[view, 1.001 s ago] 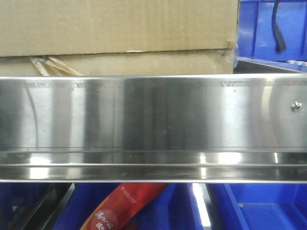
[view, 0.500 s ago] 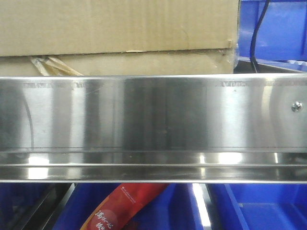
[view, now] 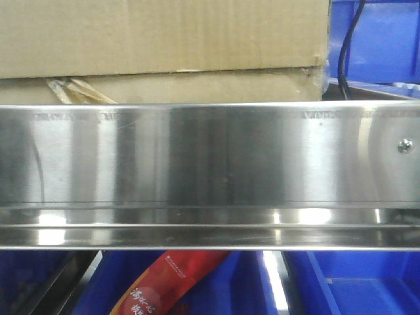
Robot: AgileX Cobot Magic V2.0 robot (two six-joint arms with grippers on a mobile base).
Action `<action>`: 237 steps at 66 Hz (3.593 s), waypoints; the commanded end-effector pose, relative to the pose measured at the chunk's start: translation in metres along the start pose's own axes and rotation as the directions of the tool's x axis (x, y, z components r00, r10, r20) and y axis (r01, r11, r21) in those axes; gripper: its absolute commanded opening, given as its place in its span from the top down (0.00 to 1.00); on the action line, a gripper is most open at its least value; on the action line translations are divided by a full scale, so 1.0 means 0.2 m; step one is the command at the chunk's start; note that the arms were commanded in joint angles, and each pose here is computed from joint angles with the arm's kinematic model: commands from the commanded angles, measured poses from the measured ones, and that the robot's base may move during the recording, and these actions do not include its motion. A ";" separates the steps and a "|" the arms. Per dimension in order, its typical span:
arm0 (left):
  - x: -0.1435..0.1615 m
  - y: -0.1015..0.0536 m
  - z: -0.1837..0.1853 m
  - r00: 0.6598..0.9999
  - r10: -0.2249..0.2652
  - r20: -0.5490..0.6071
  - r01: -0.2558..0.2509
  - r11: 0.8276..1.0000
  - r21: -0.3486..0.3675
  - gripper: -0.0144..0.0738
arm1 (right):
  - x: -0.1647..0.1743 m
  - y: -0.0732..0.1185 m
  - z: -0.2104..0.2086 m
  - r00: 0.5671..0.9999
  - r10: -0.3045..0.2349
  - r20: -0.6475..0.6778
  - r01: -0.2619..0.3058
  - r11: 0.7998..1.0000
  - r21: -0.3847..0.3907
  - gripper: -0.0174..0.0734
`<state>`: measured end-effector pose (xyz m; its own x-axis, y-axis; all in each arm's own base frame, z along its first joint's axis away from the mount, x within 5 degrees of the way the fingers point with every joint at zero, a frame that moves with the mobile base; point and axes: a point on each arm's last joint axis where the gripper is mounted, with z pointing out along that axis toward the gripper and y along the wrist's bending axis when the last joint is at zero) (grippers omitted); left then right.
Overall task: Grab carton from right shelf to conveyor
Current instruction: 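Close both grippers on opposite side walls of the brown carton, then lift the carton with both grippers and pull it off the shelf, then hold the carton with both grippers while the base drives away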
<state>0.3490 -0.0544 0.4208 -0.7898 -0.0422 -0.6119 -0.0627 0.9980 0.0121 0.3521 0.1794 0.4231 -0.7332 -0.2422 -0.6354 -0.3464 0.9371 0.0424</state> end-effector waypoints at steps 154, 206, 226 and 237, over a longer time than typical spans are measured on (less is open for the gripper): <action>0.25 -0.16 -0.61 0.974 0.062 0.220 -0.106 0.975 0.194 0.85 | 0.30 -0.05 -0.66 0.988 0.000 0.156 0.005 1.000 -0.030 0.88; 0.25 -0.16 -0.61 0.974 0.062 0.220 -0.106 0.975 0.194 0.85 | 0.29 -0.05 -0.66 0.987 0.000 0.160 0.005 1.000 -0.030 0.88; 0.25 -0.16 -0.61 0.974 0.062 0.220 -0.106 0.975 0.194 0.85 | 0.29 -0.05 -0.66 0.987 0.000 0.160 0.005 1.000 -0.030 0.88; 0.25 -0.16 -0.61 0.974 0.062 0.220 -0.106 0.975 0.194 0.85 | 0.29 -0.05 -0.66 0.987 0.000 0.160 0.005 1.000 -0.030 0.88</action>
<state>0.2403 -0.0891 0.4786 -0.6787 0.0385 -0.7334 0.1023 0.9938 -0.0426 0.2366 0.1231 0.4800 -0.6717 -0.2089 -0.7107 -0.3505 0.9349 0.0565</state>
